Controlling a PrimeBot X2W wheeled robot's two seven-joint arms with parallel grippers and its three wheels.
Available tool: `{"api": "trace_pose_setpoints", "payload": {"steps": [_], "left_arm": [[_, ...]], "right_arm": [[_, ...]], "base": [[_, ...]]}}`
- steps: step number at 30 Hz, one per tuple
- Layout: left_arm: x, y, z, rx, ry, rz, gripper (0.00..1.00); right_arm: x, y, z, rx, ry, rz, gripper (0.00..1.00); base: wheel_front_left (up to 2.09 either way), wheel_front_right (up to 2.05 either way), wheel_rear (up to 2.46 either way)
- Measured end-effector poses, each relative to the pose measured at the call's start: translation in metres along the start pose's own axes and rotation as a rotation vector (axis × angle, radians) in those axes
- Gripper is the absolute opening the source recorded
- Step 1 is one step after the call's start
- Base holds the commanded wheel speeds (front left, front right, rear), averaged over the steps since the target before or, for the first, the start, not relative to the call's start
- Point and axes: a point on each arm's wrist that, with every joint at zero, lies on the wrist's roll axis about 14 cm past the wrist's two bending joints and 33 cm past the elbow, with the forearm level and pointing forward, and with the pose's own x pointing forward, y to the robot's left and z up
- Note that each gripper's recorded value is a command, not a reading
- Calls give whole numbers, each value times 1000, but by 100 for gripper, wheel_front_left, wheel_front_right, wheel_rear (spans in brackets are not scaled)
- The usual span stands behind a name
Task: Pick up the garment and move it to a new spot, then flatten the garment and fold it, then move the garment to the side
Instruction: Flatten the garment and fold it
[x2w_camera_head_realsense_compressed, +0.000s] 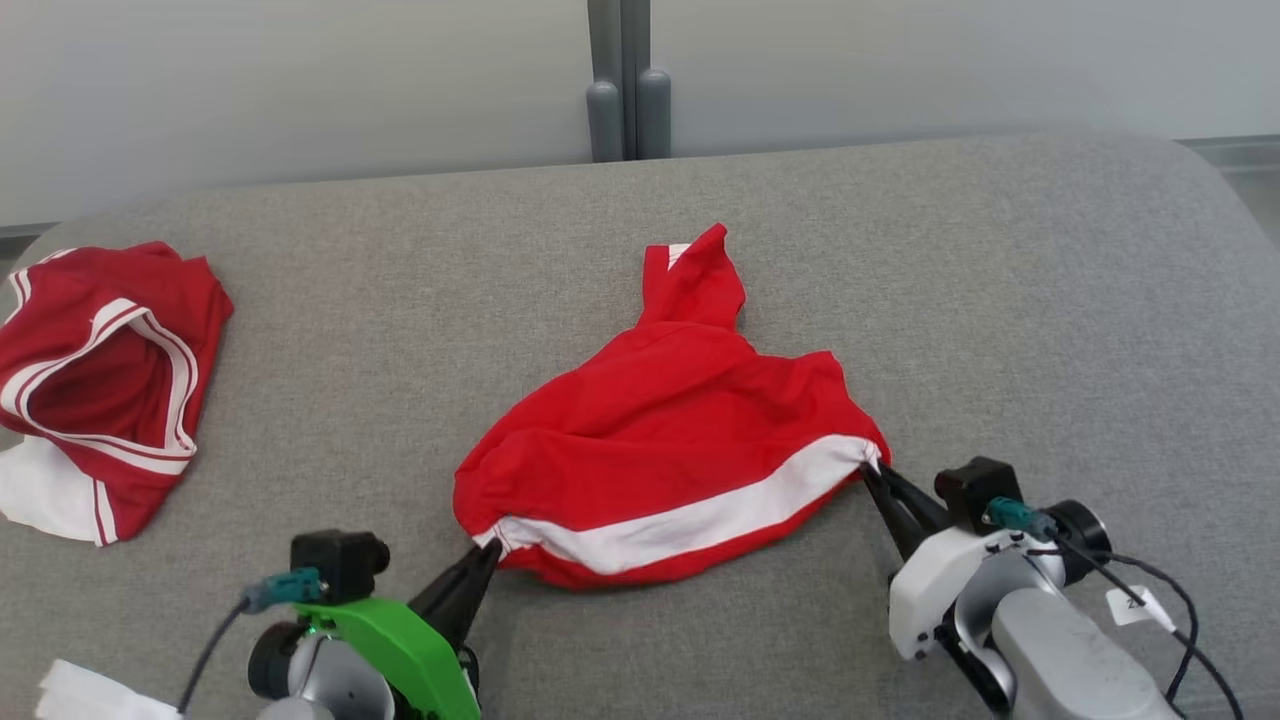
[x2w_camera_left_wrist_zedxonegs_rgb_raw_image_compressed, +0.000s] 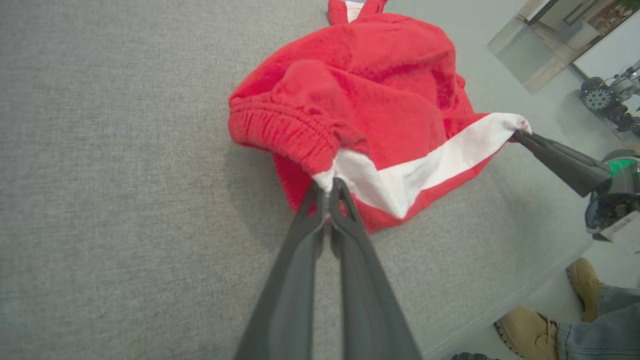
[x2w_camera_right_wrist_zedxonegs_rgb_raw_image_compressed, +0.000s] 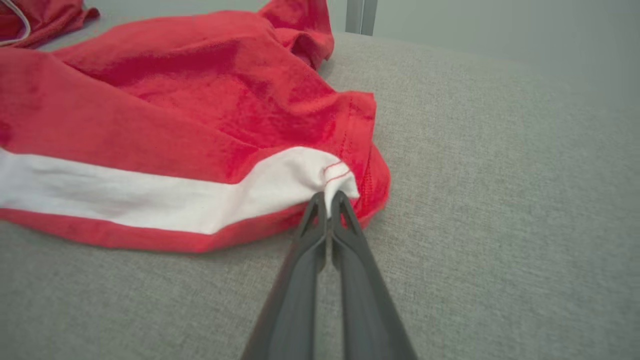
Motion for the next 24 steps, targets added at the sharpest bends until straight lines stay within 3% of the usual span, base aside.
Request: {"api": "trace_pose_setpoints", "payload": {"steps": [5,13,18,24], "left_arm": [[-8,-11,62,30,-66,-91,0],[-7,-34,198,120,-213,-211,0],[31,-34,262,204,-243,-211,0],[105,-10,328,262,-356,-117,0]], "right_arm": [[3,-15,52,36,-130,28,0],[0,-67,192,52,-369,53,0],[29,-84,261,53,-468,68,0],[98,-113,311,84,-556,-10,0]], "base": [[0,0,0],[0,0,0],[0,0,0],[0,0,0]]}}
